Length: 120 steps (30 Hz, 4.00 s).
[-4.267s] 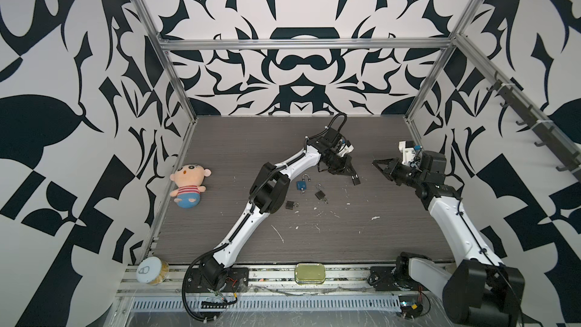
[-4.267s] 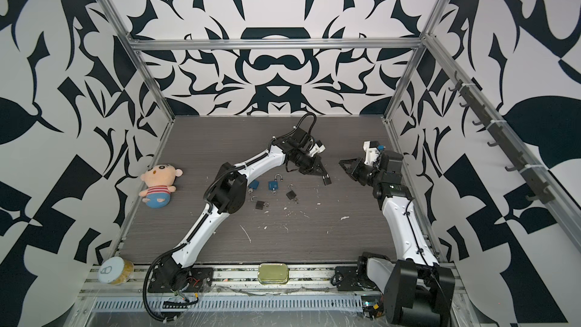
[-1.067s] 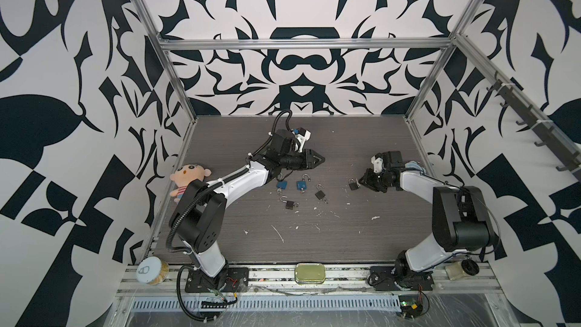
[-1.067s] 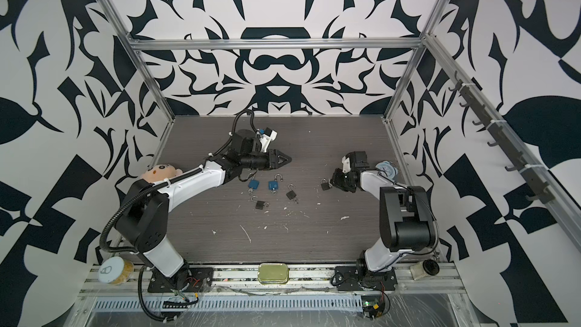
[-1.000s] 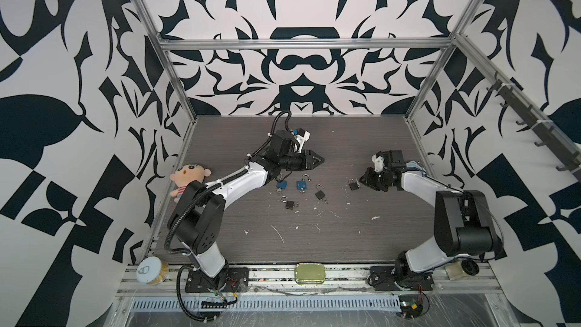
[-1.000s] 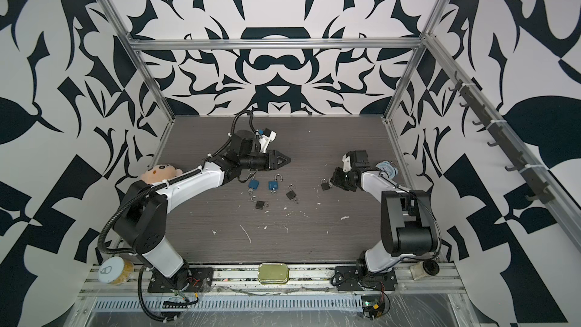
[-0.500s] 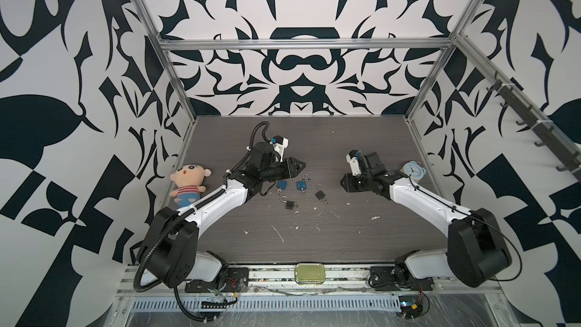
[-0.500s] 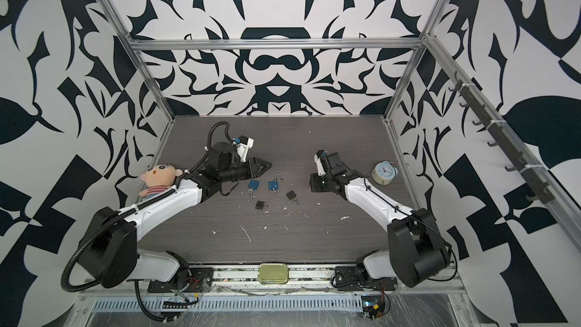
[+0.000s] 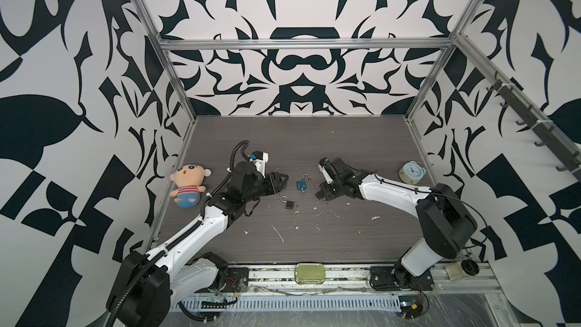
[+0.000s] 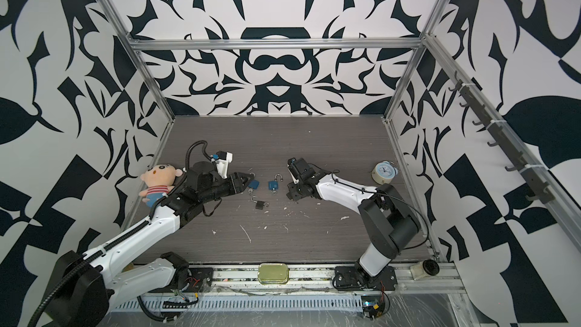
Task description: Lock with the key
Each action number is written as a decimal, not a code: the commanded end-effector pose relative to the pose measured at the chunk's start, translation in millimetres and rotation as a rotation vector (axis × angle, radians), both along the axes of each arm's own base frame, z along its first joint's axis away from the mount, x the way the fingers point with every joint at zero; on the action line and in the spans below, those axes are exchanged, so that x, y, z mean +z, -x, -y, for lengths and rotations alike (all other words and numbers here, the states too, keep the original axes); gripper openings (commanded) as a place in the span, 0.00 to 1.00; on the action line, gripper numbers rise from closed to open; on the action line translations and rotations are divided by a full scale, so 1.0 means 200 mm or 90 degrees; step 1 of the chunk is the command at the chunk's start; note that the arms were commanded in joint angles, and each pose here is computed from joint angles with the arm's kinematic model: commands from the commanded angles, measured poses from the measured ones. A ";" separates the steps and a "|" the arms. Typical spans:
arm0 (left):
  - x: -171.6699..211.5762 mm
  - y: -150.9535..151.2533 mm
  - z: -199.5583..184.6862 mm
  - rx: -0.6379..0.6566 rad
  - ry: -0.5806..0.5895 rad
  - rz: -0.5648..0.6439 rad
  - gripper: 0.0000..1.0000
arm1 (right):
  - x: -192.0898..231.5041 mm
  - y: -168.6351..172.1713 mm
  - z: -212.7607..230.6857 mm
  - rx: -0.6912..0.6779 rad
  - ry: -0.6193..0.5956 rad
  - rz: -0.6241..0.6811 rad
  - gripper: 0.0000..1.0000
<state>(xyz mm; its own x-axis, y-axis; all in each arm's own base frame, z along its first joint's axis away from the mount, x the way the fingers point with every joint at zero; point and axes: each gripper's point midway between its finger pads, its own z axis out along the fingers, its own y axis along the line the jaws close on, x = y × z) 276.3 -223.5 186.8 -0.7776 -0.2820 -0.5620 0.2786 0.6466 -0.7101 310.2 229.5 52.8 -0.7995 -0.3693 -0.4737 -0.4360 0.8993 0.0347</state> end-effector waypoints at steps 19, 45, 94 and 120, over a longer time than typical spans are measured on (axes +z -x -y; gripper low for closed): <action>-0.02 0.02 -0.06 0.009 -0.019 -0.007 0.43 | -0.07 -0.01 -0.11 0.048 0.071 0.018 0.48; -0.04 0.02 -0.07 0.012 -0.042 -0.031 0.42 | 0.06 0.06 -0.20 0.098 0.041 0.032 0.00; -0.16 0.08 0.32 -0.182 0.047 -0.139 0.25 | 0.62 0.37 -0.63 0.264 -0.095 0.153 0.00; -0.11 0.02 0.31 -0.143 0.053 -0.108 0.00 | 0.66 0.42 -0.65 0.274 -0.152 0.144 0.34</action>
<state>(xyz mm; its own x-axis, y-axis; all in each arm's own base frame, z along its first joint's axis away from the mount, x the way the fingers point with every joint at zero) 268.1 -282.7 146.3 -0.9281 -0.1085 -0.3562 0.2464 0.5381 -0.8060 231.8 356.1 163.8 -0.4731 -0.5504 -0.6879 -0.7786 0.6266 0.0342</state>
